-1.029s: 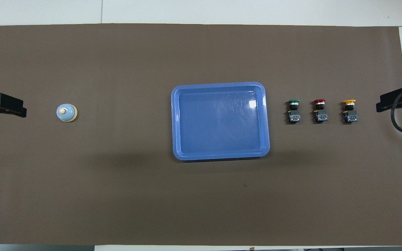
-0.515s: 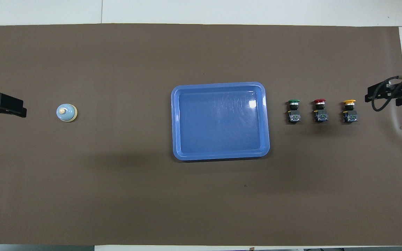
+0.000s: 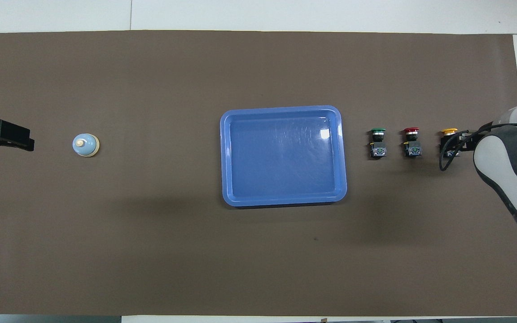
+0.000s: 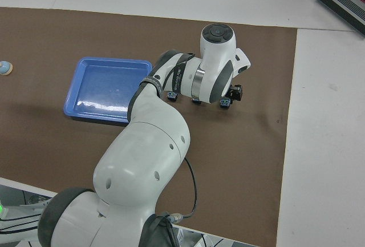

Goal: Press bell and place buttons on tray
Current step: 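Reach the right gripper to the yellow button and grasp it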

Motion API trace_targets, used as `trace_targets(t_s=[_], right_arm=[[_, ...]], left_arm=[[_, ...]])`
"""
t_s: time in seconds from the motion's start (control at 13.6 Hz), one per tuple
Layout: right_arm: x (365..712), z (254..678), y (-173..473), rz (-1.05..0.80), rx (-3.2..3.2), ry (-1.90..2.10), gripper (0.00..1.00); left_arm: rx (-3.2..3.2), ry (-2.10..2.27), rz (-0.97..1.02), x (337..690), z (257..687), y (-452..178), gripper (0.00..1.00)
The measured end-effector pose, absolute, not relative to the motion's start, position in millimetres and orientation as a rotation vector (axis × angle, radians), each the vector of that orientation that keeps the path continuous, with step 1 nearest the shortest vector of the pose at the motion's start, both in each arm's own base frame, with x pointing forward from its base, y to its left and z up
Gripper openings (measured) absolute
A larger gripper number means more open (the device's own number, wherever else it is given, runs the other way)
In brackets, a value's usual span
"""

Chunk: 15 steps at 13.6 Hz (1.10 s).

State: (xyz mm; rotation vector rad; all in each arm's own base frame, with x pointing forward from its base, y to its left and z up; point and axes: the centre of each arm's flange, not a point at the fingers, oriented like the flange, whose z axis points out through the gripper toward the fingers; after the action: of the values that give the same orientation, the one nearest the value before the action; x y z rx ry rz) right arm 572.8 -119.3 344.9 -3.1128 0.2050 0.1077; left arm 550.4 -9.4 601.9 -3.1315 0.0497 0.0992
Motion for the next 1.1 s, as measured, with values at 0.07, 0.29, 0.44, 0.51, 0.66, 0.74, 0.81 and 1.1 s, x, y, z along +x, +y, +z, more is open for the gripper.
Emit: trace_targets(t_s=[0.07, 0.29, 0.44, 0.51, 0.66, 0.74, 0.81, 1.1], right_arm=[[574.2, 339.1, -119.9, 0.103, -3.115, 0.164, 1.00], [580.1, 319.5, -125.1, 0.069, -3.122, 0.011, 1.00], [582.9, 309.0, -124.7, 0.062, -3.122, -0.023, 1.00], [583.6, 307.3, -124.2, 0.063, -3.122, -0.028, 1.00], [583.9, 307.2, -124.4, 0.060, -3.122, -0.029, 1.00], [584.3, 306.6, -124.5, 0.056, -3.123, -0.029, 0.99], [584.5, 305.4, -124.8, 0.056, -3.124, -0.030, 0.96], [586.9, 300.0, -128.4, 0.024, -3.129, -0.087, 0.81]], left_arm=[[-3.131, 0.050, 0.099, 550.4, 601.9, -9.4, 1.00], [-3.131, 0.050, 0.099, 550.3, 601.9, -9.4, 1.00], [-3.131, 0.050, 0.100, 550.3, 601.9, -9.4, 1.00], [-3.131, 0.050, 0.100, 550.3, 601.9, -9.4, 1.00], [-3.131, 0.050, 0.100, 550.3, 601.9, -9.4, 1.00], [-3.131, 0.050, 0.100, 550.3, 601.9, -9.4, 1.00], [-3.131, 0.050, 0.100, 550.3, 601.9, -9.4, 1.00], [-3.131, 0.050, 0.100, 550.3, 601.9, -9.4, 1.00]])
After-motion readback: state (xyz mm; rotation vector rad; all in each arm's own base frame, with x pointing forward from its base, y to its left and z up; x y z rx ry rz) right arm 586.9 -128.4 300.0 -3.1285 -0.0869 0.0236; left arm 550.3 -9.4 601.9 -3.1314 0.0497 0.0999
